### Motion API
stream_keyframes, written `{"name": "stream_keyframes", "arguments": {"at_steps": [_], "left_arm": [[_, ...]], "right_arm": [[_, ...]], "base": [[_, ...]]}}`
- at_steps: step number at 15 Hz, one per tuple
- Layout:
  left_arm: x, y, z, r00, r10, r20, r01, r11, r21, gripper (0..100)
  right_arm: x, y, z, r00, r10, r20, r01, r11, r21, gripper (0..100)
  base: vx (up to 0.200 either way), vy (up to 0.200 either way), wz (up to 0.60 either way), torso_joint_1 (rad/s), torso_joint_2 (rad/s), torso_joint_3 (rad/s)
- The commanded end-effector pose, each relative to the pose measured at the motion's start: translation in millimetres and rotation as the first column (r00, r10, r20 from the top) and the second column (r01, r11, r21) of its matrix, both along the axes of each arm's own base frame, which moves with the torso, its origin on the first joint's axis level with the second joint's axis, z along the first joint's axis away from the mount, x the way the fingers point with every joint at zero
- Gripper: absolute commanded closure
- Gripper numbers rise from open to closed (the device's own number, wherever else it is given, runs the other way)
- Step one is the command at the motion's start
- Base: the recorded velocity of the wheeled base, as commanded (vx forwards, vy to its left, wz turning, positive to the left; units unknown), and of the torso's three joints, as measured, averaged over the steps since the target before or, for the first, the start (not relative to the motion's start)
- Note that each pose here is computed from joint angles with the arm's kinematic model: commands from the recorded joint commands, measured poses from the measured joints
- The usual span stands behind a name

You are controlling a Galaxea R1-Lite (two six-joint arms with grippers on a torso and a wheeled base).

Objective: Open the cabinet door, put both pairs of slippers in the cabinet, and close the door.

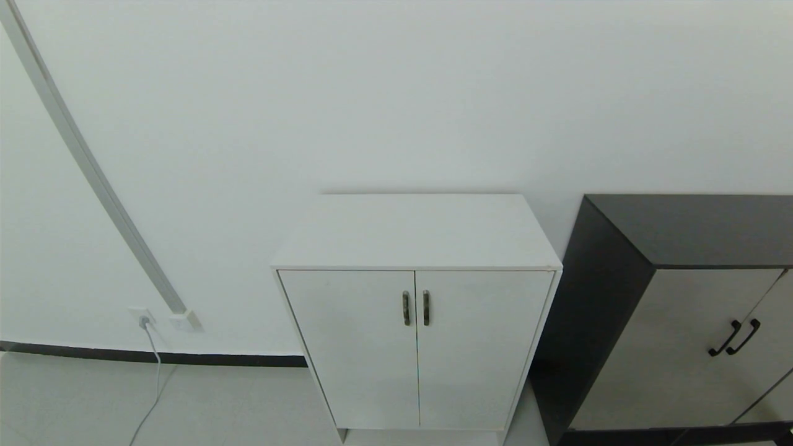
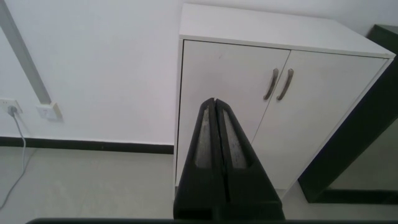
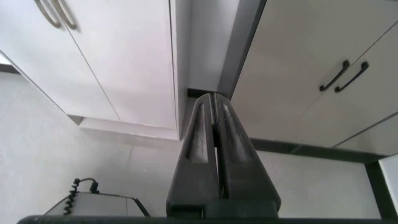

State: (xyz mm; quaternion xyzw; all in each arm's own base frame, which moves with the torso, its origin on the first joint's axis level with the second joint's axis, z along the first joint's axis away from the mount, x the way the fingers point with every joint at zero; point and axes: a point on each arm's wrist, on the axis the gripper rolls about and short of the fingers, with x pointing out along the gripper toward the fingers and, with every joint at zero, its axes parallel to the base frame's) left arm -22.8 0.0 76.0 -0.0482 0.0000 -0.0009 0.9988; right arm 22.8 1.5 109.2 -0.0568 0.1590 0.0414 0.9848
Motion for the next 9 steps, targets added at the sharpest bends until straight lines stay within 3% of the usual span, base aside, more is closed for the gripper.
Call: {"name": "stream_keyframes", "arguments": {"at_steps": [1, 9], "left_arm": [[0.1, 0.0, 0.0, 1.000, 0.000, -0.002, 0.000, 1.000, 0.000, 100], [0.1, 0.0, 0.0, 1.000, 0.000, -0.002, 0.000, 1.000, 0.000, 100]], "right_arm": [[-2.7, 0.3, -5.6, 1.000, 0.019, -0.003, -0.019, 1.000, 0.002, 100], [-4.3, 0.4, -10.0, 1.000, 0.030, -0.010, -0.030, 1.000, 0.004, 100]], "base": [[0.000, 0.000, 0.00, 0.000, 0.00, 0.000], [0.000, 0.000, 0.00, 0.000, 0.00, 0.000]]}}
